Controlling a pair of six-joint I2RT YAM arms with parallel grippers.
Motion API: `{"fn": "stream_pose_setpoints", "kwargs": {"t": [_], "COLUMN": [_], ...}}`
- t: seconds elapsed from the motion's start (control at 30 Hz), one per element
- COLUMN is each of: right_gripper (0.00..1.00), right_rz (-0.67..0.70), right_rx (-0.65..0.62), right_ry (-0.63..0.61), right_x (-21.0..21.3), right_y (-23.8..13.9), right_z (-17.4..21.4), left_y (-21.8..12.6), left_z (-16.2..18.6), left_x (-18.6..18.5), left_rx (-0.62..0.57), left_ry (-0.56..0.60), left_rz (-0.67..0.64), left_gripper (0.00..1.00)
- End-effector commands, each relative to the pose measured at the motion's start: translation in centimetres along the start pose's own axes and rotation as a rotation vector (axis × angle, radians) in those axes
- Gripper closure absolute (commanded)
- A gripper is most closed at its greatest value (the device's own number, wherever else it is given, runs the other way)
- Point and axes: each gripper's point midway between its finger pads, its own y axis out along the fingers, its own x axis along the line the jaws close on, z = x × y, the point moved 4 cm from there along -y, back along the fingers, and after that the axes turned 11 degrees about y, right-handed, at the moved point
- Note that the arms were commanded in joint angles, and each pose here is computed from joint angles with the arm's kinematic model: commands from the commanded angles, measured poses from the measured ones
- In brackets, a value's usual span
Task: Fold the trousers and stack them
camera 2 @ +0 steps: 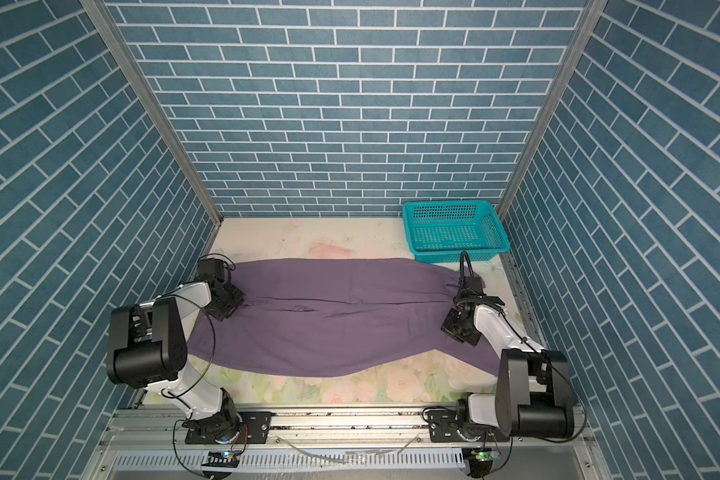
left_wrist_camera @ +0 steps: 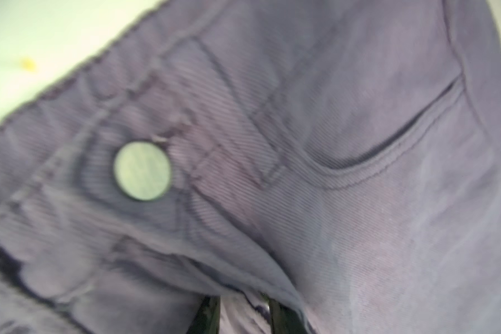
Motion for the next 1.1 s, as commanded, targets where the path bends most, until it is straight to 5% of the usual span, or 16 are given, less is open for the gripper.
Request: {"fn": "stream_pose_setpoints", "kwargs": {"t": [0.0,0.13,0.23,0.37,0.8,1.07], "right_gripper": [0.95,0.89,0.99,1.00,1.00,1.00], "right_rz": [-0.021,-0.022,-0.001,0.005,0.050,-0.026], "right_rx": [-0.032,0.004,0.039,0.058,0.046,-0.009], "right_ry": [0.011,-0.047,-0.066,-0.038,-0.026,-0.054], "right_x": [0.2,0.3,0.1,-0.4,-0.1,3.8], "right_y": [-1.7,-1.9,-1.3,-0.1,2.5,2.1], "right_z": [0.1,1.8,3.4,4.4,3.4,0.3], "left_y": [1.4,1.1,0.8,0.0,-4.2,-5.0], "left_z": [1.3,0.1,-0.2,0.0,2.5,5.0], "left_x": [3.4,3.8,3.4,2.7,0.5,1.0], "left_rx": [0.063,0.058,0.050,0.047,0.025,0.045], "left_ry": [-0.054,-0.091,-0.096,-0.098,0.006,0.063], "left_rz": [-0.098,-0.070,-0.031,0.023,0.097,0.097], "left_gripper": [0.69,0.68,0.60,0.52,0.55,0.54]}}
